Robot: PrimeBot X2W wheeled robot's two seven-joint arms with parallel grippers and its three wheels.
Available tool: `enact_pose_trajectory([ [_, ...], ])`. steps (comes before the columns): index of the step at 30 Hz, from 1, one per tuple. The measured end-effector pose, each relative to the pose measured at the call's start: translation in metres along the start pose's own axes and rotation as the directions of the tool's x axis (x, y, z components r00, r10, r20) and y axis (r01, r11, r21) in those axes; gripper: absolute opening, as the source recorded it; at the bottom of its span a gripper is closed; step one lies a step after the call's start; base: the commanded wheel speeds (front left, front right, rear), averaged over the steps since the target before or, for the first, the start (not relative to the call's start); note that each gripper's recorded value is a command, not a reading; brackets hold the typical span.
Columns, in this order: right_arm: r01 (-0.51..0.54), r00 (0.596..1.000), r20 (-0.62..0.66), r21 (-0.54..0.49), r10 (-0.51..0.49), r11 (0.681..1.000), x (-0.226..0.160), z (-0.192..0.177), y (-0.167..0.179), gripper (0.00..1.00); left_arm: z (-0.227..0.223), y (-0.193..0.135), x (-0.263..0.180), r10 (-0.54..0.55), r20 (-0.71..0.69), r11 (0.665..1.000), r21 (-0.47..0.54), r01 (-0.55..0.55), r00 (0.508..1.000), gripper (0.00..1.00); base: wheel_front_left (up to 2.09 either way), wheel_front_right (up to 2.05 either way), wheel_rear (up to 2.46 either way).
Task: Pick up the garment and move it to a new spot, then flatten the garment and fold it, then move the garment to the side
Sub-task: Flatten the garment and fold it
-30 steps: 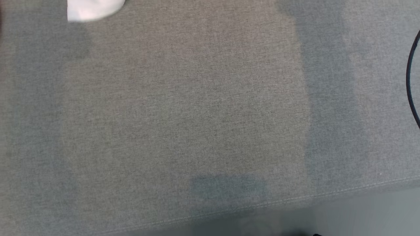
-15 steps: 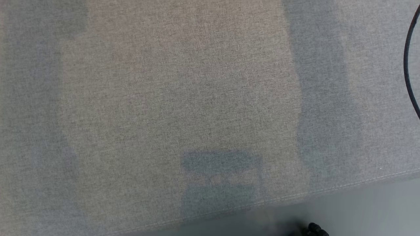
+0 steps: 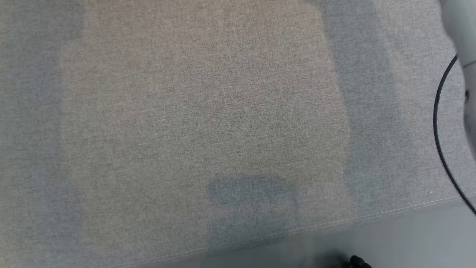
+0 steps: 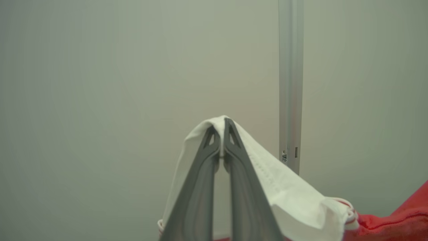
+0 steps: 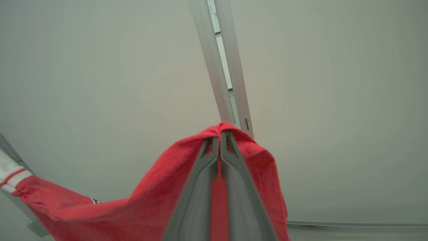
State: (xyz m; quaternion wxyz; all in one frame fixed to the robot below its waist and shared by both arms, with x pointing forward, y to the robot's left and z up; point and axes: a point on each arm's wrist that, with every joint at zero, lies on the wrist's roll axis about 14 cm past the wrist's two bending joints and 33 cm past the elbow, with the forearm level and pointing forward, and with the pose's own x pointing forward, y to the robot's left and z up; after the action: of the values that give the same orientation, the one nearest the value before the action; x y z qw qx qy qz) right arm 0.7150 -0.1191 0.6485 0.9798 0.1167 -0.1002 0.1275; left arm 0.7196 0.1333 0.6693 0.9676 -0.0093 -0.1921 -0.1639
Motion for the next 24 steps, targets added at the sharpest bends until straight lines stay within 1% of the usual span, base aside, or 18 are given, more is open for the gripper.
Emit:
enact_pose_trajectory([
  [2, -0.001, 1.0, -0.009, 0.031, 0.002, 1.0, -0.01, -0.008, 0.001, 0.0, -0.005, -0.001, -0.011, 0.0, -0.015, 1.0, -0.003, 0.0, 1.0, 0.0, 0.0, 0.0, 0.0],
  [6, 0.012, 0.999, -0.046, 0.076, -0.009, 0.997, -0.039, -0.028, -0.004, 0.0, -0.001, -0.004, -0.038, 0.022, -0.001, 0.998, -0.057, -0.022, 1.0, 0.0, 0.0, 0.0, 0.0],
  [11, 0.037, 0.995, -0.095, 0.132, -0.025, 0.991, -0.084, -0.049, -0.009, 0.0, -0.004, -0.004, -0.088, 0.075, -0.02, 0.989, -0.13, -0.077, 0.997, 0.0, 0.0, 0.0, 0.0],
  [13, 0.036, 0.993, -0.114, 0.159, -0.018, 0.987, -0.102, -0.056, -0.004, 0.0, -0.005, -0.006, -0.11, 0.092, -0.032, 0.985, -0.146, -0.096, 0.995, 0.0, 0.0, 0.0, 0.0],
  [17, 0.03, 0.992, -0.126, 0.214, -0.002, 0.976, -0.135, -0.059, 0.005, 0.0, -0.01, -0.016, -0.155, 0.123, -0.071, 0.973, -0.188, -0.134, 0.99, 0.0, 0.0, 0.0, 0.0],
  [20, 0.02, 0.99, -0.139, 0.228, 0.012, 0.973, -0.16, -0.061, 0.009, 0.0, -0.005, -0.023, -0.184, 0.157, -0.077, 0.964, -0.203, -0.17, 0.985, 0.0, 0.0, 0.0, 0.0],
  [24, 0.018, 0.988, -0.152, 0.243, 0.02, 0.97, -0.189, -0.062, 0.011, 0.0, -0.004, -0.031, -0.222, 0.209, -0.099, 0.943, -0.243, -0.227, 0.973, 0.0, 0.0, 0.0, 0.0],
])
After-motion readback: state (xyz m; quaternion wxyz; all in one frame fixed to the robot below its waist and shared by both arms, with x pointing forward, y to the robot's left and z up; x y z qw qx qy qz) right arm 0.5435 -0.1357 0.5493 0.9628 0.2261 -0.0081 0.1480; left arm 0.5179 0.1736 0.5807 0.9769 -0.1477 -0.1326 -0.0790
